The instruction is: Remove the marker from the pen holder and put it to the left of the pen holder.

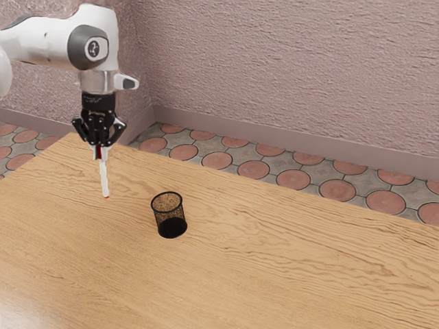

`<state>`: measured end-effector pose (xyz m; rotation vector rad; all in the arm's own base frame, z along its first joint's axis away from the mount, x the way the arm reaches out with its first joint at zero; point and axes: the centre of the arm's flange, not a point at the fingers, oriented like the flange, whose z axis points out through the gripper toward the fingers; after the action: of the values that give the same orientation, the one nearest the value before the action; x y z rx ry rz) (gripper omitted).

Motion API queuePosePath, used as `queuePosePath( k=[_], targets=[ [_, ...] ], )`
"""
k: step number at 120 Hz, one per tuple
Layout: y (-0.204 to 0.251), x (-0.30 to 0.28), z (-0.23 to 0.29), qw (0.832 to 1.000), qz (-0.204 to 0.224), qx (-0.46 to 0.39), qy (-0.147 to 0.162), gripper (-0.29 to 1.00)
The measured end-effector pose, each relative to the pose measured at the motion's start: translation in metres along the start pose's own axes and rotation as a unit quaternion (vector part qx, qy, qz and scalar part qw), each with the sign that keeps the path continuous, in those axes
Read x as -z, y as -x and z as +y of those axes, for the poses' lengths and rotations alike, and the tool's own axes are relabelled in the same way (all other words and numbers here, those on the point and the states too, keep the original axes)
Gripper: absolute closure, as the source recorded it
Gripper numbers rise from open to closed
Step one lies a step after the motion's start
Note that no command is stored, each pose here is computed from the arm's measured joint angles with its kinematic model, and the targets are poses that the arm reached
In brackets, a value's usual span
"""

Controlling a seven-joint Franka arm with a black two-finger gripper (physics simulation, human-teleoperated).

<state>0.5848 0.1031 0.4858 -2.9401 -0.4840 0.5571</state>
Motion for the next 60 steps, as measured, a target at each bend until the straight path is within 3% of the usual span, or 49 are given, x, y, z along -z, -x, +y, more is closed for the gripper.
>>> queuePosePath(
  k=[24,60],
  targets=[
    [-0.039,-0.078,-0.02,0.989,-0.144,0.002,-0.046,0.78],
    [-0.059,-0.17,-0.041,0.944,-0.324,-0.007,-0.057,0.77]
  ],
)
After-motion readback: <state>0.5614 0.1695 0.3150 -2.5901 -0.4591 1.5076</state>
